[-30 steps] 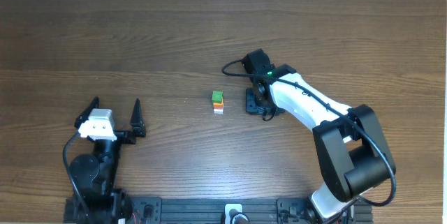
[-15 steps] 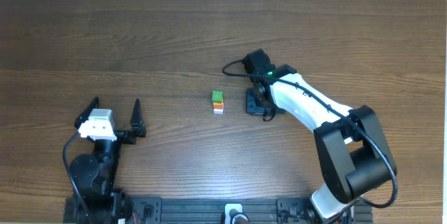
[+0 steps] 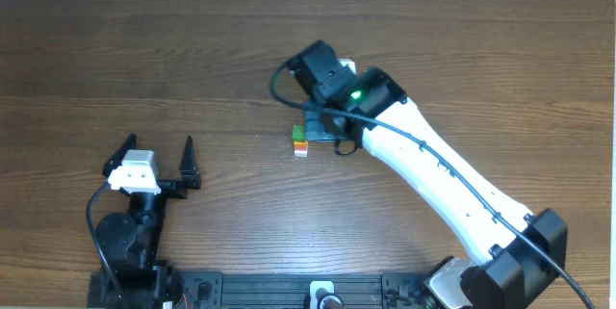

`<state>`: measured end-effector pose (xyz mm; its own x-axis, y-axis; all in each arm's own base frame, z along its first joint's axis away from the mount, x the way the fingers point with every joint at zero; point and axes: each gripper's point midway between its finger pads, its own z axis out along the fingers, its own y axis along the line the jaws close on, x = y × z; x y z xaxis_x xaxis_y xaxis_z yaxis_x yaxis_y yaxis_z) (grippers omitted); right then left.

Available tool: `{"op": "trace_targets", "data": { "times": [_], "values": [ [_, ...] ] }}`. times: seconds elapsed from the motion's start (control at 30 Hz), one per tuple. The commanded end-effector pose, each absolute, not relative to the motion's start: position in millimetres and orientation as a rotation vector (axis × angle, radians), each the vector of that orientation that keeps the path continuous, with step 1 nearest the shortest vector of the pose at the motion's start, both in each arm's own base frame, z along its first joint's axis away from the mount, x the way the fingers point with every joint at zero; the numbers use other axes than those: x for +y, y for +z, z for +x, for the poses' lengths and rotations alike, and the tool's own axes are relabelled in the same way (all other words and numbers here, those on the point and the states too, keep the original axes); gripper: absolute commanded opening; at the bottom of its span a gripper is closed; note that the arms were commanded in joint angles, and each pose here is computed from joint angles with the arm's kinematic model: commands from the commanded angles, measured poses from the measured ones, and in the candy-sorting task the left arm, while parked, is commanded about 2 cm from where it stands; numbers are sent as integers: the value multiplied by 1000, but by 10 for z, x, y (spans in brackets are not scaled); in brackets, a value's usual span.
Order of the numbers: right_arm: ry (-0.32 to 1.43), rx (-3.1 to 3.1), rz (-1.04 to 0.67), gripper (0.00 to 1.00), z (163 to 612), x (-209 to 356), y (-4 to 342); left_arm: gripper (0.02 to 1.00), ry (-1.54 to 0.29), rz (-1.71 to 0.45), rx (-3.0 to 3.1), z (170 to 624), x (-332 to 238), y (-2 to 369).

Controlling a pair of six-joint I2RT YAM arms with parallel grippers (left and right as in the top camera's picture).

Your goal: Stack Cubes

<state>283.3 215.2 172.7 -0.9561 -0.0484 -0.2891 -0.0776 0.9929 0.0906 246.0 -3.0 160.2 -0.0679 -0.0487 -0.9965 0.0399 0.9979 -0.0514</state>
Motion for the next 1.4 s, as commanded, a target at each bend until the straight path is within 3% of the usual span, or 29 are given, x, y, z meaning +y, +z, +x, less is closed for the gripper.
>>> {"op": "trace_targets", "data": {
  "times": [0.03, 0.47, 1.4],
  "values": [
    [157, 2824, -54, 34, 2875, 2446, 1844, 1000, -68, 11, 1636, 2458, -40, 1590],
    [52, 2978, 108, 12, 2912, 2690, 1387, 1000, -68, 11, 1636, 2458, -40, 1590],
    [-18, 3018, 173, 12, 2994, 2582, 1168, 1000, -68, 11, 1635, 2458, -40, 1591]
  ]
}}
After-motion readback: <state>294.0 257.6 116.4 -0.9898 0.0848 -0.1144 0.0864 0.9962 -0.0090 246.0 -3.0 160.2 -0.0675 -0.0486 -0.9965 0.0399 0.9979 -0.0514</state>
